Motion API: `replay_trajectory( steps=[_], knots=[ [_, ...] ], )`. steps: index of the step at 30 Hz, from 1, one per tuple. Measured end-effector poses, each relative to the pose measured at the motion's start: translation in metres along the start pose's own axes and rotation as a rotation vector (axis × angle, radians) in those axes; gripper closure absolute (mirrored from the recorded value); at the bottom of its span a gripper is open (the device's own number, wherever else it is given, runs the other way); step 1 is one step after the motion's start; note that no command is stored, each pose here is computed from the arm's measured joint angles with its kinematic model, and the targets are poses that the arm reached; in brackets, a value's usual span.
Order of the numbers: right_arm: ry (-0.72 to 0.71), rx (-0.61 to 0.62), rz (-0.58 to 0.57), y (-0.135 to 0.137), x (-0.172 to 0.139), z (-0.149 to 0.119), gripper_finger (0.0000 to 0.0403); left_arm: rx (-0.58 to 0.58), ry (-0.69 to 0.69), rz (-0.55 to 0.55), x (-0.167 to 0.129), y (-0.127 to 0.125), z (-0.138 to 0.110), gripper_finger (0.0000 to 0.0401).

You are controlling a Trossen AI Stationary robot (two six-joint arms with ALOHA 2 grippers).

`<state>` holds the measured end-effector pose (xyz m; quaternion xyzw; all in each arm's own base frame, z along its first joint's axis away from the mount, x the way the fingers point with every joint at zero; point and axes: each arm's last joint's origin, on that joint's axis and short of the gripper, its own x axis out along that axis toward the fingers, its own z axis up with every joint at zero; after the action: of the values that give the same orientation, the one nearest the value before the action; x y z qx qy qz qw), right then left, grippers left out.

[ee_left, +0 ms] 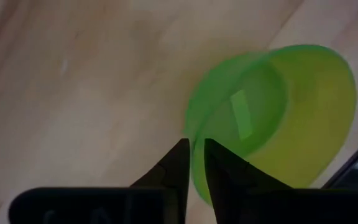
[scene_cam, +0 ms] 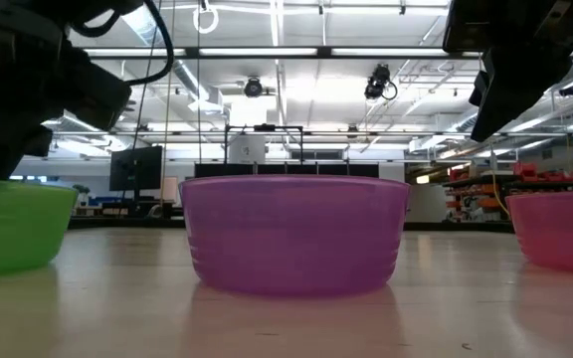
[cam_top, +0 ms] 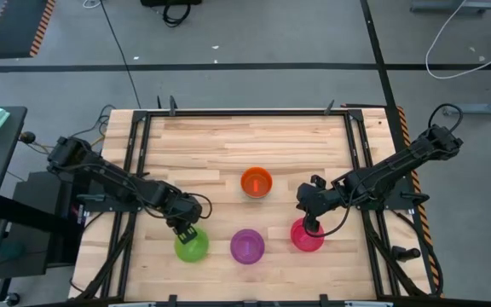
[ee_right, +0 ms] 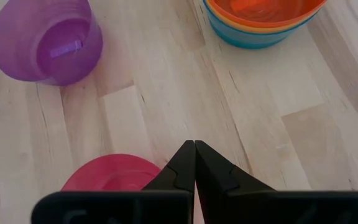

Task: Nest bowls inside each other
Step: Stack the green bowl on top of the orange bowl

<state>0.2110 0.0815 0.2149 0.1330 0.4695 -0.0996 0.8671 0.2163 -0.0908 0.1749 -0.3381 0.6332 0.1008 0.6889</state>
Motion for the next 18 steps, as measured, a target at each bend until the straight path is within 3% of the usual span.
replay_trajectory(
  steps=[7, 13, 18],
  knots=[
    [0.0, 0.0, 0.0, 0.0, 0.0, 0.0, 0.0389, -0.026, 0.04, 0.096, 0.007, 0.008, 0.0, 0.0347],
    [0.0, 0.0, 0.0, 0.0, 0.0, 0.0, 0.0389, 0.011, 0.052, 0.113, 0.013, 0.01, 0.004, 0.0357],
    [-0.001, 0.0, 0.0, 0.0, 0.0, 0.0, 0.0389, 0.066, 0.048, 0.109, 0.012, 0.014, 0.011, 0.0388]
  ],
)
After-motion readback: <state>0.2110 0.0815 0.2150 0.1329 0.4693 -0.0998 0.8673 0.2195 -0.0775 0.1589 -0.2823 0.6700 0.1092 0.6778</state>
